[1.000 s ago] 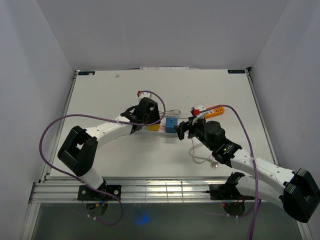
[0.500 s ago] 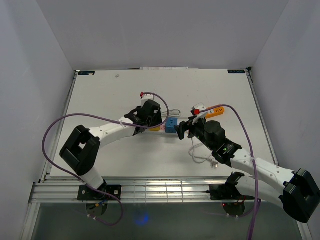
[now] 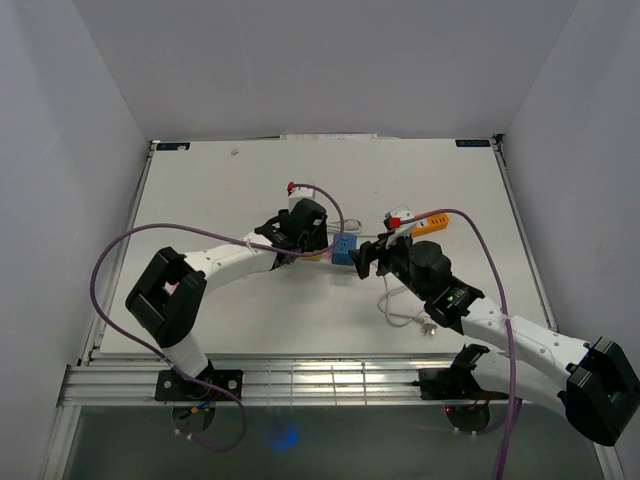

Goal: Insert the plug

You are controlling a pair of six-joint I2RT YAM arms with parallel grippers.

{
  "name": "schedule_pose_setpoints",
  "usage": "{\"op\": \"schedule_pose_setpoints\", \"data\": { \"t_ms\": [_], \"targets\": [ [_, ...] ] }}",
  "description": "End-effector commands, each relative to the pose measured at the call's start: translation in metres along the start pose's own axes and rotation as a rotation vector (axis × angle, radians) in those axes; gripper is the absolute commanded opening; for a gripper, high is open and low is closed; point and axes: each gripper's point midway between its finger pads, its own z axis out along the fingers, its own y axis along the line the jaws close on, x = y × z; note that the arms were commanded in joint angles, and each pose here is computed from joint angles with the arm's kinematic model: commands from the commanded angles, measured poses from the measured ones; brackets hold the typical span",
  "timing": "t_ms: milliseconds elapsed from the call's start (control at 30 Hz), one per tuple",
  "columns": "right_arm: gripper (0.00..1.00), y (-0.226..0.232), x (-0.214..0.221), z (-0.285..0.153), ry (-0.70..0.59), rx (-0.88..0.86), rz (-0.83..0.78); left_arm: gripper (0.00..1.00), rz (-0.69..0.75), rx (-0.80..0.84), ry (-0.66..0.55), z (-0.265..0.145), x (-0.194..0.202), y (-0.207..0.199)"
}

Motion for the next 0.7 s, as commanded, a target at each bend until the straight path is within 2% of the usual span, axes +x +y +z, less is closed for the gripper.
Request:
{"op": "schedule_pose_setpoints", "data": {
  "t_ms": [0,167,400,667],
  "targets": [
    [0.9,0.0,-0.026,0.001,-0.067,0.007,0.014,0.0,0.031,0.007,-0.013,0.0,-0.005,-0.01],
    [0.9,-0.001,-0.026,0.002,-0.066,0.009,0.016,0.0,0.026,-0.06,0.036,0.003,0.002,-0.004],
    [0.9,-0.002,-0.025,0.002,-0.064,0.017,0.016,0.0,0.047,-0.11,0.028,0.0,-0.001,-0.012],
    [0.9,-0.001,-0.024,0.003,-0.059,0.012,0.02,0.0,0.088,-0.151,0.039,0.011,0.019,-0.012]
  ]
}}
